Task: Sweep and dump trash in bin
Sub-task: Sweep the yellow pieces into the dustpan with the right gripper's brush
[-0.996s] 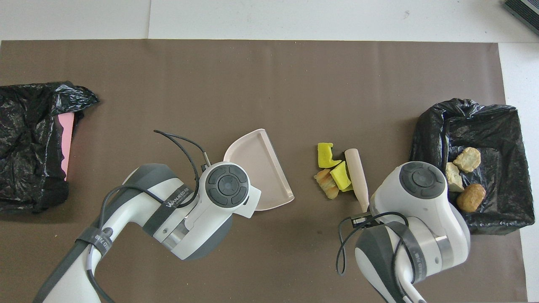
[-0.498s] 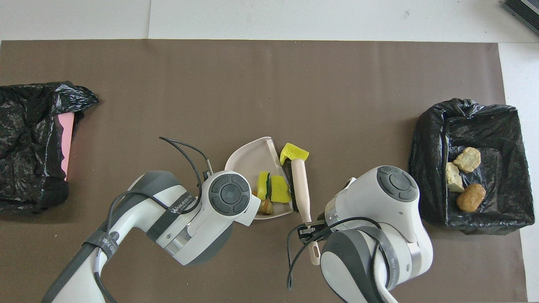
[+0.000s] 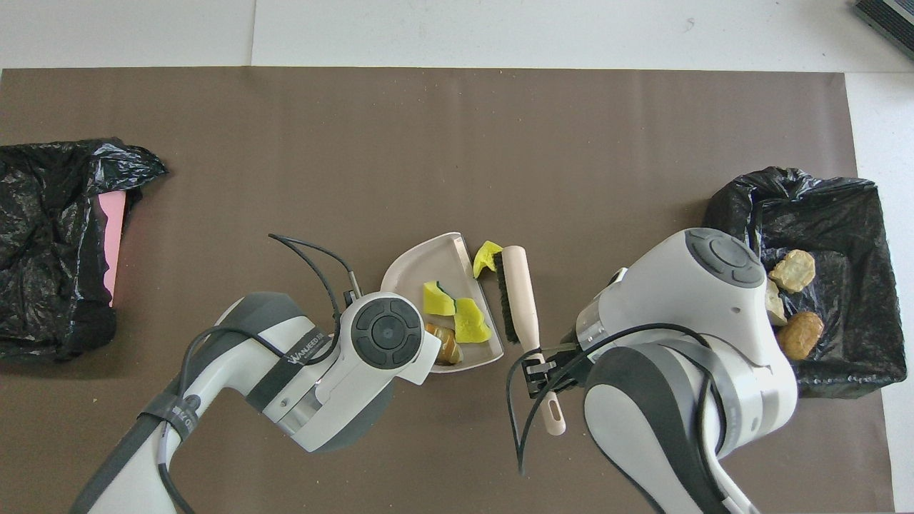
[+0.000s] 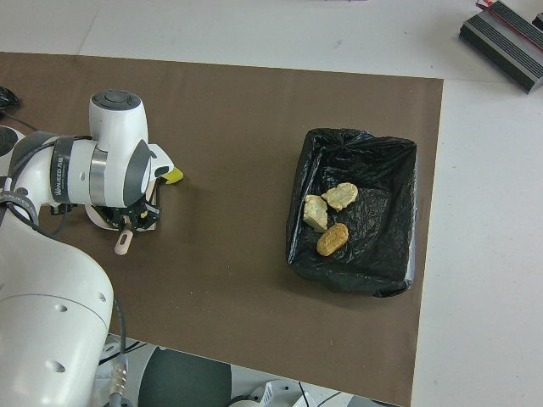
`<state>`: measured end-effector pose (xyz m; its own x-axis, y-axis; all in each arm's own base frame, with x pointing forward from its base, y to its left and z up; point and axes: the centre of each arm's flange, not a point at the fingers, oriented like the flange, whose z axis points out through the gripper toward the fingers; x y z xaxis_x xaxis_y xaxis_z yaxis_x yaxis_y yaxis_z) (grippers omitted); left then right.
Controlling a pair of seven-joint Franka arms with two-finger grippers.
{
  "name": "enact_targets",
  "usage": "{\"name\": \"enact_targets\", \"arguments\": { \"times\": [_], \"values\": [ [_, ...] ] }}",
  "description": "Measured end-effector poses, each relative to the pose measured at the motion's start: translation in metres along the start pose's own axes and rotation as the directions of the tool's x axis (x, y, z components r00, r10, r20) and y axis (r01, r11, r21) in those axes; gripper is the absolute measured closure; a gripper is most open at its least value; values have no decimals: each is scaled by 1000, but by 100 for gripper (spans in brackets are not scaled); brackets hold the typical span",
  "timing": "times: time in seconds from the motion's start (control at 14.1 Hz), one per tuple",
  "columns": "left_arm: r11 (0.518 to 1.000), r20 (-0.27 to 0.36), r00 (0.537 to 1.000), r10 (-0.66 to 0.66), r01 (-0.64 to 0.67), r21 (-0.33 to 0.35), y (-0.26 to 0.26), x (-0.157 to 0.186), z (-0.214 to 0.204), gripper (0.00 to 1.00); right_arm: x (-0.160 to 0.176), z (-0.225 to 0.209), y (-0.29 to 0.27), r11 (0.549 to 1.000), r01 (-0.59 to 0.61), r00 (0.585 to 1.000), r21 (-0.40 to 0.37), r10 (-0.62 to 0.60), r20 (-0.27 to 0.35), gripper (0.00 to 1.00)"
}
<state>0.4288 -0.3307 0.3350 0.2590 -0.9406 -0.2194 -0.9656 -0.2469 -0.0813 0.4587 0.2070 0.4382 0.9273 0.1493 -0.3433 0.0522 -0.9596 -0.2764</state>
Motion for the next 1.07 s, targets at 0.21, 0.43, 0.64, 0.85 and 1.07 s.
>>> {"name": "enact_targets", "arguments": {
  "times": [0.21,0.43,0.64,0.85,1.07],
  "values": [
    [996,24,995,-94,94,-9,7,0,2,69,15,-12,31,972,60,997,-229,-71,-42,74],
    [994,77,992,-101,103,-23,21,1,0,69,46,11,50,914,174,982,-367,-187,-1,74],
    [995,134,987,-89,95,-38,31,-2,-2,69,62,40,46,905,224,974,-361,-220,53,74],
    [995,186,979,-77,89,-54,38,-5,-3,69,54,54,24,941,227,973,-252,-211,92,74],
    [994,218,973,-72,88,-63,42,-6,-6,69,33,63,-3,965,255,953,-52,-242,182,74]
  ]
}}
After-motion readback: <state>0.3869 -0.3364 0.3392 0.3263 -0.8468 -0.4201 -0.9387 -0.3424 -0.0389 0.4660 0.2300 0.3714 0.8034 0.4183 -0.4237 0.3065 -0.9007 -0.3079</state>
